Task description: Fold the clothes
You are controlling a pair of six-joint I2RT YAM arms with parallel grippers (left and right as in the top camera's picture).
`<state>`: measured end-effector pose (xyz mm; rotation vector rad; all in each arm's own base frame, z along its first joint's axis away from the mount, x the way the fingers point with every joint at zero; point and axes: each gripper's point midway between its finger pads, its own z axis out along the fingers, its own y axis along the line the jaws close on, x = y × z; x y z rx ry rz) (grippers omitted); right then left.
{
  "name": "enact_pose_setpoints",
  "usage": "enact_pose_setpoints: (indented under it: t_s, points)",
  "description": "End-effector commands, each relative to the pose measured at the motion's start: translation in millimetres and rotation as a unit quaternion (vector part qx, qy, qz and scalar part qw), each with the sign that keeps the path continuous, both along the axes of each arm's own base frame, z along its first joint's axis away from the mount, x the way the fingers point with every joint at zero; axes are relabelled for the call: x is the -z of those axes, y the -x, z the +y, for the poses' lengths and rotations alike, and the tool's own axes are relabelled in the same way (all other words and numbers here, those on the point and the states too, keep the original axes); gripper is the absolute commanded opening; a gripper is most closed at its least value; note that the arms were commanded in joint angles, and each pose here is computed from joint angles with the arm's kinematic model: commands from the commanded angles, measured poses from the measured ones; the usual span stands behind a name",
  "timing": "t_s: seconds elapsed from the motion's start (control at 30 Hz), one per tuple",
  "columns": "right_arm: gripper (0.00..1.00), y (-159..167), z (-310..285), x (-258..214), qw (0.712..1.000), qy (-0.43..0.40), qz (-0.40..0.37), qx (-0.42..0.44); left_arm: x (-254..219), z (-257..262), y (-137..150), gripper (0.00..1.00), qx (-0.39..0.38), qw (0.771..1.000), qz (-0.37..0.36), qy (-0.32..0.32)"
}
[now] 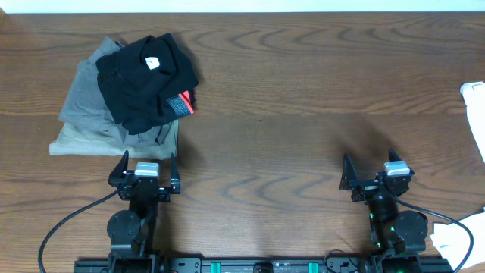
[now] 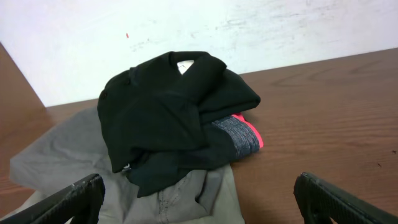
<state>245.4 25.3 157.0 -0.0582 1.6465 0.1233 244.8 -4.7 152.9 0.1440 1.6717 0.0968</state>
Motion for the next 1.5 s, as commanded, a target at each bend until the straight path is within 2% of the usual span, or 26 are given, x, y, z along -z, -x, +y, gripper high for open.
enact_pose_setpoints:
  t_s: [0.0,0.9,1.0,1.2,1.33,1.47]
  points:
    - [0.99,0,0,3,1.0,-0.005,0.005,0.001,15,1,1,0.98,-0.001,1.0,0.022,-0.007]
    - [0.99,-1,-1,-6,1.0,-0.005,-0.012,0.006,15,-3,1,0.98,0.009,1.0,0.021,-0.005]
    - [0.99,-1,0,-6,1.0,-0.006,-0.013,0.002,15,-7,1,0.98,0.018,0.999,0.023,0.024]
    - [0.99,8,38,-6,0.994,-0.014,-0.01,-0.112,21,-8,0,0.98,0.011,0.996,0.038,0.076]
    - [0.99,9,40,-10,0.993,-0.014,-0.018,-0.116,8,-15,1,0.98,0.032,0.994,0.028,0.098]
    - [0.99,9,37,-34,0.993,-0.013,-0.044,-0.108,-20,-14,2,0.98,0.031,0.994,0.007,0.1]
